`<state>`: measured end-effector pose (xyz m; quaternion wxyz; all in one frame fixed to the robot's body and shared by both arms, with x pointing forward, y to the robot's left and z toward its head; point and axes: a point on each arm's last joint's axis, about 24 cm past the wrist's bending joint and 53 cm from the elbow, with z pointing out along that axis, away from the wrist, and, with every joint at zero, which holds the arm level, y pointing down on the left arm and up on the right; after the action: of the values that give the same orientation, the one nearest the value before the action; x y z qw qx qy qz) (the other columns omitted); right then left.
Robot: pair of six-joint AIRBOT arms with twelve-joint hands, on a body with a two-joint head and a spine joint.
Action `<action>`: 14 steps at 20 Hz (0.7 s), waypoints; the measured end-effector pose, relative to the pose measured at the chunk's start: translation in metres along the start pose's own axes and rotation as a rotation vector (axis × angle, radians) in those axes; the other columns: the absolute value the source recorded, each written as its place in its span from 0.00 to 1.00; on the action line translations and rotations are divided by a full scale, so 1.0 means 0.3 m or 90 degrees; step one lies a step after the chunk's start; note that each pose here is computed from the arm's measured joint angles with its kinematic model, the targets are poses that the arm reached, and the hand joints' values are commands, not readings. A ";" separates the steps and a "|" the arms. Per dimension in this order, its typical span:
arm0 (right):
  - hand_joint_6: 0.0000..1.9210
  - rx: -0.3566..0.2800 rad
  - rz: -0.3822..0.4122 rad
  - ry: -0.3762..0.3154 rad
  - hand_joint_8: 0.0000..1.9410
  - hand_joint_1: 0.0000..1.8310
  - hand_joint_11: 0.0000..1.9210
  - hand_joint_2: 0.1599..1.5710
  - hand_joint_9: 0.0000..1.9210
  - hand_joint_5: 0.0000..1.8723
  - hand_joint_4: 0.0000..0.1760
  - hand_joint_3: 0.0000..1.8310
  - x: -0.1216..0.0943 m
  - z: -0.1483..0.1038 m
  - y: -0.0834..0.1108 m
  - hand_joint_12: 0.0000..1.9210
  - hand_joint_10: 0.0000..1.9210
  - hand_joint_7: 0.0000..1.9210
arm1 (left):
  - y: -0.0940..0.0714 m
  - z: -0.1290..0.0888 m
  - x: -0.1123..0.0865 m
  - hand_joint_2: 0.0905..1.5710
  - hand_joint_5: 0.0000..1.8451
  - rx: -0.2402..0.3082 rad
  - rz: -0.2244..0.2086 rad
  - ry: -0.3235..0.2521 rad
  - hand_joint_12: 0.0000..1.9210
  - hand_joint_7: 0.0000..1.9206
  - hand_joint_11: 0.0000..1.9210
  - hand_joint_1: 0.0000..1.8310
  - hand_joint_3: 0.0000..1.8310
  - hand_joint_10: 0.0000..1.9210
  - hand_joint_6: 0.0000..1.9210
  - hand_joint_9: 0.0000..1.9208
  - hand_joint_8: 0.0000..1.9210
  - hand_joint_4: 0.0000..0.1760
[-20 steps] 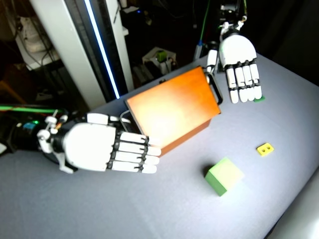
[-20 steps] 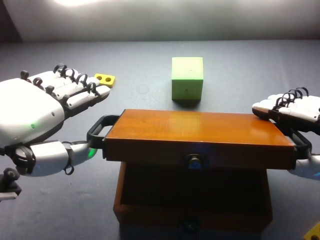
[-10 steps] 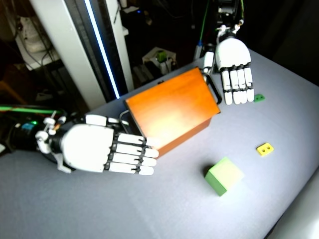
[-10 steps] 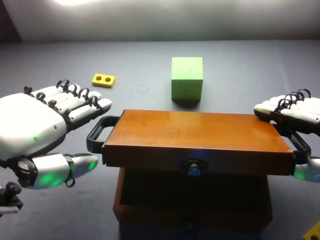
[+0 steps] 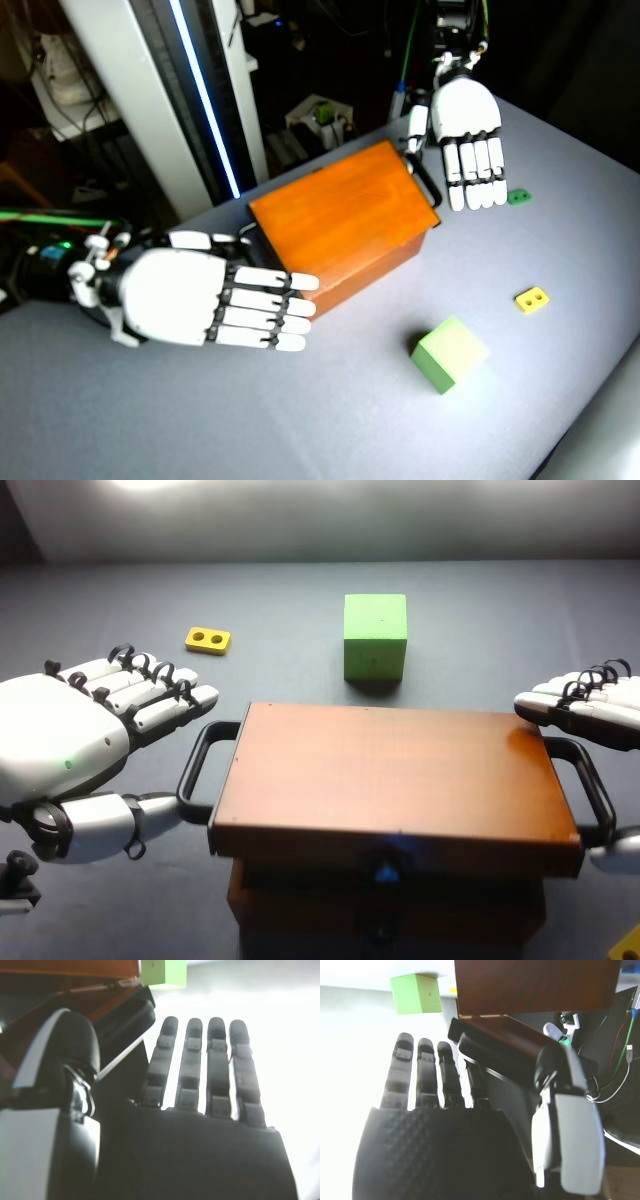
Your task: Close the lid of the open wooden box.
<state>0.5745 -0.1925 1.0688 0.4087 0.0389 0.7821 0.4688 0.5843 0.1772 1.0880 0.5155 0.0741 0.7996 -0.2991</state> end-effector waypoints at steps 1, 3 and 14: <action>0.00 0.001 -0.003 0.001 0.00 0.32 0.00 0.63 0.00 0.00 0.59 0.00 -0.001 -0.003 0.003 0.00 0.00 0.00 | 0.002 0.000 0.000 0.90 0.00 -0.002 -0.002 0.000 0.02 0.01 0.03 0.00 0.00 0.00 0.00 0.02 0.00 0.00; 0.00 0.000 -0.009 0.008 0.00 0.33 0.00 0.59 0.00 0.00 0.79 0.00 0.002 -0.012 0.008 0.00 0.00 0.00 | 0.004 0.000 -0.001 0.90 0.02 -0.003 -0.004 -0.001 0.03 0.02 0.04 0.00 0.00 0.00 0.00 0.03 0.00 0.00; 0.00 0.007 -0.008 0.009 0.00 0.32 0.00 0.58 0.00 0.00 0.71 0.00 0.000 -0.027 0.007 0.00 0.00 0.00 | -0.007 0.002 -0.010 0.89 0.02 0.004 -0.018 -0.013 0.03 0.02 0.03 0.00 0.00 0.00 0.00 0.03 0.00 0.00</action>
<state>0.5683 -0.1972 1.0722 0.4060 0.0327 0.7877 0.4622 0.5854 0.1758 1.0912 0.5192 0.0614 0.7942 -0.3099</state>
